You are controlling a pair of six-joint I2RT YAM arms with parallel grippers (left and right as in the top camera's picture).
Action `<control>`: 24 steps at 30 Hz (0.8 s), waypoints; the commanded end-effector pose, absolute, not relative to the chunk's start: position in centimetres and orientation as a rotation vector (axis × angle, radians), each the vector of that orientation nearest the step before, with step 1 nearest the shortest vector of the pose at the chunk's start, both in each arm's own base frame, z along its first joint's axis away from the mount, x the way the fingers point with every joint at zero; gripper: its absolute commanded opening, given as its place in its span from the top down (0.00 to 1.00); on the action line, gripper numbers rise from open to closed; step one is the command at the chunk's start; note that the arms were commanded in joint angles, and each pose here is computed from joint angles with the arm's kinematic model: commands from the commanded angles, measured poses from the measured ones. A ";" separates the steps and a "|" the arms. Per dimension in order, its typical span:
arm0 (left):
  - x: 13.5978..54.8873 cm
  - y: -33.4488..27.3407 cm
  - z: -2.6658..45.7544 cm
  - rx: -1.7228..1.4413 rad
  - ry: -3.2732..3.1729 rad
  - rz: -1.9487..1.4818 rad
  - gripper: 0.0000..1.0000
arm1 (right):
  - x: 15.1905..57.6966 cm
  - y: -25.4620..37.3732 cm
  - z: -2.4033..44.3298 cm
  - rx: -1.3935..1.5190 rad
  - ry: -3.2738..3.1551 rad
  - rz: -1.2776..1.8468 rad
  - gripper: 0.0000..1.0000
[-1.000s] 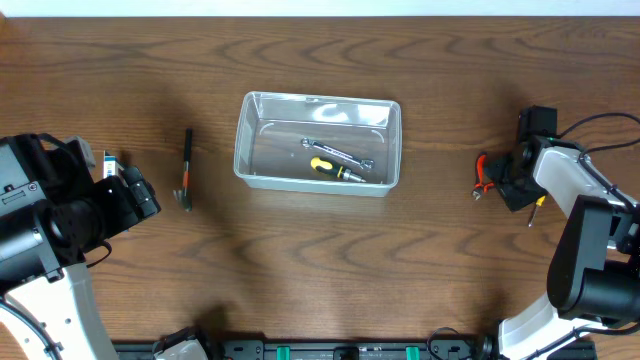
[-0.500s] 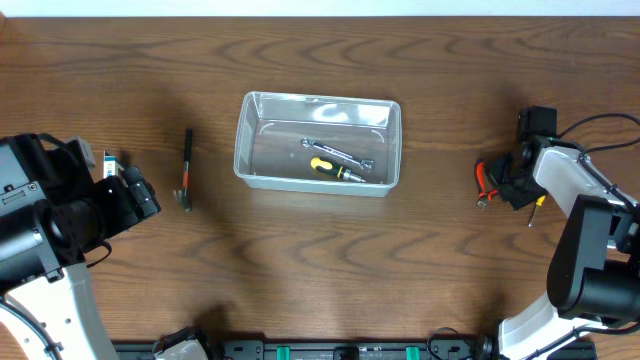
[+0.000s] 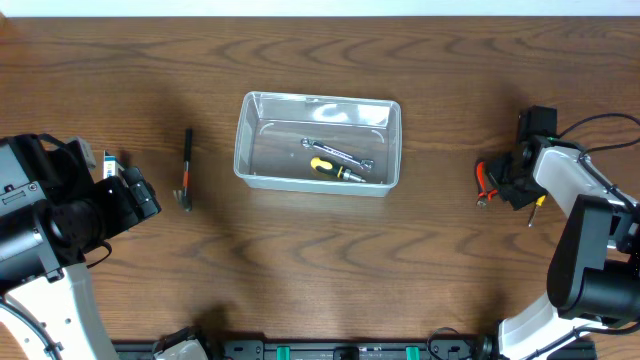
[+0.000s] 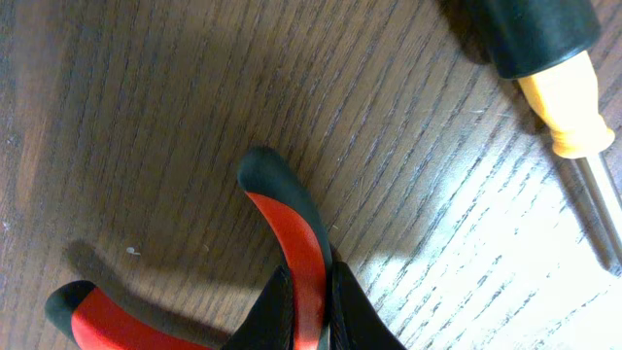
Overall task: Pack container
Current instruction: 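Move the right gripper to the red-handled pliers and grasp them, then carry the pliers into the container and release them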
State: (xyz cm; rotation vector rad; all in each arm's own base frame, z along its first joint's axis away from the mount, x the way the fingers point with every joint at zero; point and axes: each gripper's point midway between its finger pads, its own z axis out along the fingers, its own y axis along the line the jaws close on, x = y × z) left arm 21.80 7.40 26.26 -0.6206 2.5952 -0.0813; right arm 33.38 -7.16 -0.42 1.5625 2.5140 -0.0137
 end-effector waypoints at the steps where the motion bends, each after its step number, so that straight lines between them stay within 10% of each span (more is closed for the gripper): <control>1: 21.8 7.4 26.7 -0.603 2.586 -0.074 0.02 | 32.4 -6.7 -1.7 1.576 2.574 -0.011 0.99; 24: 21.5 7.3 26.6 -0.607 2.599 -0.079 0.02 | 38.2 -4.0 4.9 0.964 2.748 0.125 0.99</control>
